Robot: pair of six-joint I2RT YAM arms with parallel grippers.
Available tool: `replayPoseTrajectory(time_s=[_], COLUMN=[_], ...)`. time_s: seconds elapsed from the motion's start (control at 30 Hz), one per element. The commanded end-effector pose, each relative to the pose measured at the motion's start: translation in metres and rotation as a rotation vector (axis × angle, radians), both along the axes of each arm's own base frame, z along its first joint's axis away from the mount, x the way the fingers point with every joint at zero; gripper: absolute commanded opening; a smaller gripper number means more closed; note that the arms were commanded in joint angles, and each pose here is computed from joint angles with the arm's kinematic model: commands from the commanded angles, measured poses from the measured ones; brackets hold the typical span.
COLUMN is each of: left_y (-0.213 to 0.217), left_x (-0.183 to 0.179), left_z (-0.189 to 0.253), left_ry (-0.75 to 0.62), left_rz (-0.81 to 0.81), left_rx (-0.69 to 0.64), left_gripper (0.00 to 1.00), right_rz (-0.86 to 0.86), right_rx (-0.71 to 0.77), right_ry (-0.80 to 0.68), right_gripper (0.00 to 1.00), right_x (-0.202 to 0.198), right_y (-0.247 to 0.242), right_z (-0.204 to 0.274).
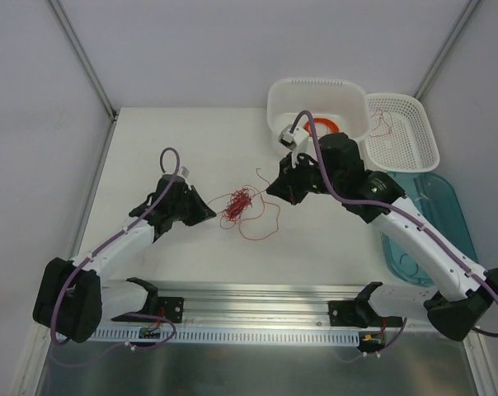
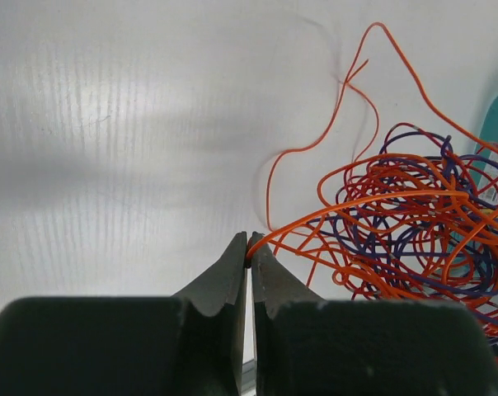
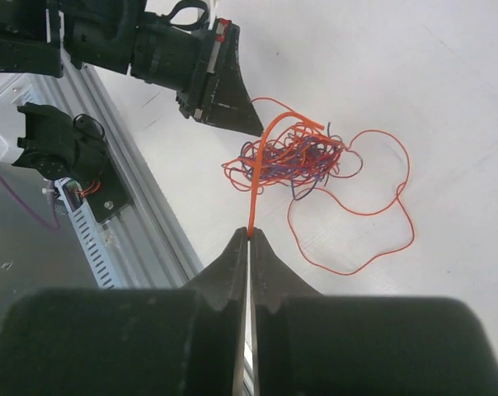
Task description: Untangle the cables
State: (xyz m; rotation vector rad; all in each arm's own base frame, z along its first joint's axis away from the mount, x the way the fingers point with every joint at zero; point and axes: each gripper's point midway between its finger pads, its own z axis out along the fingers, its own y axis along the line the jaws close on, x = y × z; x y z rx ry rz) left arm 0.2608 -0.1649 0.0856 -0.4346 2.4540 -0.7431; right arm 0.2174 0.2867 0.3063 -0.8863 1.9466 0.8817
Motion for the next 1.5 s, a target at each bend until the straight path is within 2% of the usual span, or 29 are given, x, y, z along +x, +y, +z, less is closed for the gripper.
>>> replayPoseTrajectory(time_s=[0.0,0.07,0.17,0.2,0.3,0.43,0.53,0.63,0.83,1.0,1.13,1.47], left_y=[0.055,0.051,0.038,0.034,0.015,-0.009,-0.025,-0.034,-0.055,-0.081,-0.096,-0.095], left_x=[-0.027,-0.025,-0.023,-0.023,-0.026,-0.037,-0.045,-0.048,-0.044,-0.037,-0.034,-0.030], left_z=[-0.048,-0.039,-0.019,-0.012,0.018,0.063,0.076,0.071,0.045,0.027,-0.001,-0.046], left_ry=[0.159,0.129,0.066,0.041,-0.080,-0.273,-0.368,-0.375,-0.268,-0.204,-0.126,-0.007], left_rz=[0.099,0.075,0.005,-0.020,-0.116,-0.252,-0.339,-0.362,-0.338,-0.350,-0.384,-0.356], left_rx=[0.235,0.220,0.159,0.145,0.041,-0.079,-0.110,-0.103,-0.085,-0.090,-0.034,0.046], left_gripper=[0.00,0.00,0.27,0.49,0.77,0.86,0.88,0.90,0.85,0.73,0.65,0.61], right_rz=[0.026,0.026,0.006,0.006,-0.005,-0.002,-0.012,-0.029,-0.040,-0.050,-0.060,-0.060], right_rx=[0.225,0.221,0.217,0.223,0.221,0.190,0.197,0.209,0.236,0.241,0.238,0.222], right_ry=[-0.204,-0.179,-0.109,-0.092,-0.028,-0.009,-0.010,-0.032,-0.073,-0.086,-0.085,-0.062], right_gripper=[0.01,0.01,0.01,0.01,0.01,0.01,0.01,0.01,0.01,0.01,0.01,0.01], right_x=[-0.018,-0.017,-0.011,-0.010,-0.005,-0.003,-0.003,-0.002,-0.006,-0.007,-0.008,-0.012], right_y=[-0.011,-0.008,-0.001,0.002,0.017,0.035,0.043,0.043,0.035,0.030,0.027,0.026], right_z=[0.100,0.093,0.072,0.068,0.046,0.034,0.039,0.053,0.079,0.084,0.081,0.064])
